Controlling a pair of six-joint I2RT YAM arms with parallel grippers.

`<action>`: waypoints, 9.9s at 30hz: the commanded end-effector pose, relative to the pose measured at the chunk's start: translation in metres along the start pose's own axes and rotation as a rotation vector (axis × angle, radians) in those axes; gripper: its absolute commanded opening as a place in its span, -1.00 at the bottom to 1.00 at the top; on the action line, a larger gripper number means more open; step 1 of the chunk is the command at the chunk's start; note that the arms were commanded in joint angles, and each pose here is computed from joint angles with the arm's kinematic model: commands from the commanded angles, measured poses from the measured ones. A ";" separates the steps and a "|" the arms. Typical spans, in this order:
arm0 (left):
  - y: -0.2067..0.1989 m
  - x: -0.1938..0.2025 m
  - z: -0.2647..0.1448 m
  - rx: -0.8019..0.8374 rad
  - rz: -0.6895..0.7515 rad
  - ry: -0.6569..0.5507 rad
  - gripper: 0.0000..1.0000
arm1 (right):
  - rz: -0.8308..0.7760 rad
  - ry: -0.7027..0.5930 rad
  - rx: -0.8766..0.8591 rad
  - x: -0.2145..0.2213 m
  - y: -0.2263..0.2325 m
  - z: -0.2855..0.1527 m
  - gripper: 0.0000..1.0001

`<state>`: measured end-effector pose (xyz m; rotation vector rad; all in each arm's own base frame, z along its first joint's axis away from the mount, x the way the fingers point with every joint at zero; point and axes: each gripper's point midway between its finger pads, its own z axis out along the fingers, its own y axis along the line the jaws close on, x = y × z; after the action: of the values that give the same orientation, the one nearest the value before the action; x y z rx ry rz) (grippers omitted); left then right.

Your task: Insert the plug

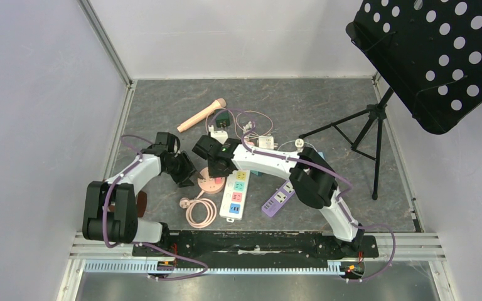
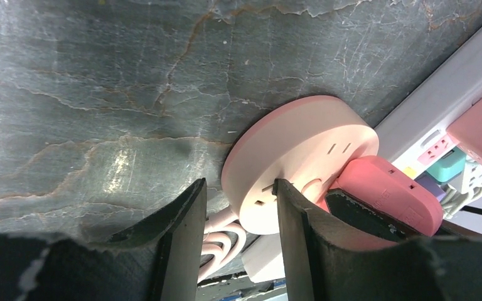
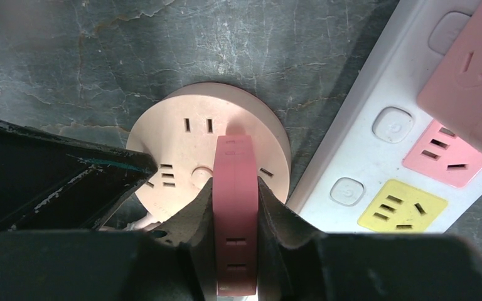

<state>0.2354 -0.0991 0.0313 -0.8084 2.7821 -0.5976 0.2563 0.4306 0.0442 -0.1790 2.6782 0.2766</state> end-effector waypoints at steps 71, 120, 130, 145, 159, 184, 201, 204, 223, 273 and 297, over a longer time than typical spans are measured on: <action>-0.192 -0.194 -0.004 0.076 0.692 -0.616 -0.96 | -0.206 -0.375 -0.555 -0.134 -0.088 -0.150 0.48; -0.253 -0.044 -0.203 0.748 1.300 -0.582 -0.96 | -0.661 -0.724 -0.589 -0.170 0.004 -0.129 -0.39; -0.247 -0.062 -0.211 0.649 1.125 -0.656 -0.11 | -0.499 -0.766 -0.531 -0.166 -0.002 -0.145 -1.00; -0.125 -0.096 -0.207 0.152 0.343 -0.790 0.21 | -0.032 -0.635 -0.404 -0.125 0.039 -0.126 -1.00; -0.055 -0.082 -0.195 -0.048 0.265 -0.816 0.20 | -0.109 -0.682 -0.137 -0.052 0.040 -0.074 -1.00; -0.008 -0.065 -0.176 -0.105 0.232 -0.859 0.21 | -0.122 -0.719 -0.174 -0.031 0.055 -0.040 -1.00; -0.003 -0.064 -0.175 -0.112 0.229 -0.864 0.21 | -0.126 -0.691 -0.134 -0.025 0.059 -0.015 -1.00; -0.003 -0.064 -0.176 -0.111 0.228 -0.870 0.21 | -0.125 -0.694 -0.133 -0.026 0.061 -0.016 -1.00; 0.000 -0.065 -0.186 -0.109 0.213 -0.914 0.20 | -0.106 -0.785 -0.180 -0.043 0.070 -0.048 -1.00; 0.003 -0.063 -0.189 -0.103 0.209 -0.931 0.20 | -0.166 -0.698 -0.121 -0.032 0.068 -0.024 -1.00; 0.003 -0.063 -0.190 -0.103 0.205 -0.933 0.20 | -0.148 -0.750 -0.108 -0.041 0.065 -0.028 -1.00</action>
<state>0.2312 -0.0036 0.1998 -0.5573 2.0280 -0.0062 0.2626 0.4904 0.0865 -0.3013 1.9311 0.3694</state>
